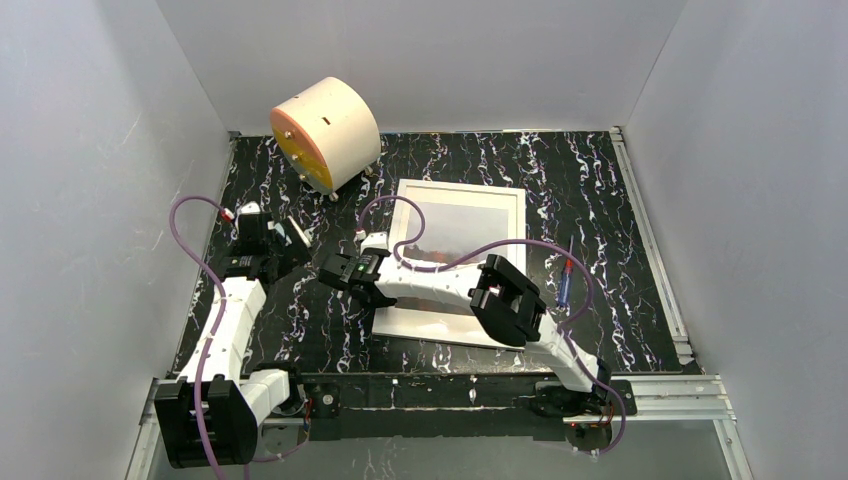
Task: Take the photo out of the frame
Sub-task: Turn over the photo frame at the center of the board.
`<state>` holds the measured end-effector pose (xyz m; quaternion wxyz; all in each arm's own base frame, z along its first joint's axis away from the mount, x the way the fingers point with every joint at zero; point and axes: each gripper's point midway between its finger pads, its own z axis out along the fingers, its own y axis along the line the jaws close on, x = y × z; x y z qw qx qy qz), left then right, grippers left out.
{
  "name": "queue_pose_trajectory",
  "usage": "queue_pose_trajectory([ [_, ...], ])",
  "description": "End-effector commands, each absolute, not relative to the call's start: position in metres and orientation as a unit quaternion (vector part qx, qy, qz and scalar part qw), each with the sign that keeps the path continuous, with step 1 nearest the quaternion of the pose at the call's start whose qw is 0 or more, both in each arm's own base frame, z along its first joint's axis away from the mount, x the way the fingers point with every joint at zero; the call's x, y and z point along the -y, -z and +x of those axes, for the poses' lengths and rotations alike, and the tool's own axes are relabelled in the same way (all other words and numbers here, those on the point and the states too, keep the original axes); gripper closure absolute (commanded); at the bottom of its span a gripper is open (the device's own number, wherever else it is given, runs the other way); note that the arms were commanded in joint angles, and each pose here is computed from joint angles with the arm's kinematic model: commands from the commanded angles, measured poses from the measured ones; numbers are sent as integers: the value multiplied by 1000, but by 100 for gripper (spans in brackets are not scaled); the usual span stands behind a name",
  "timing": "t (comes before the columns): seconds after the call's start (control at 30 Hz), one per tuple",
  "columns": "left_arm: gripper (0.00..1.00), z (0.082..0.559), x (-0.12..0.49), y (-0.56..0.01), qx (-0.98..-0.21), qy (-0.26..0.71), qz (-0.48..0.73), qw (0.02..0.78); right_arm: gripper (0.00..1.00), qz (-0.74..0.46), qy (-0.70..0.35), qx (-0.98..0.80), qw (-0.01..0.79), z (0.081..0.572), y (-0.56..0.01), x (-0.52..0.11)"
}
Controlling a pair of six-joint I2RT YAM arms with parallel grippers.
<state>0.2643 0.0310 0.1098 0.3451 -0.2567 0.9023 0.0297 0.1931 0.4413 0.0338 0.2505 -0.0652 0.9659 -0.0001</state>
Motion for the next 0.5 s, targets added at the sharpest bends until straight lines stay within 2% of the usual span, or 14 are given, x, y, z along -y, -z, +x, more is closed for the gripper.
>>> queue_pose_trajectory([
  [0.0, 2, 272, -17, -122, -905, 11, -223, 361, 79, -57, -31, -965, 252, 188, -42, -456],
  [0.3, 2, 277, 19, -123, -908, 109, -173, 365, 79, -56, -145, -951, 267, 171, -78, -468],
  [0.47, 2, 275, 43, -113, -912, 171, -156, 339, 83, -54, -165, -948, 265, 162, -87, -461],
])
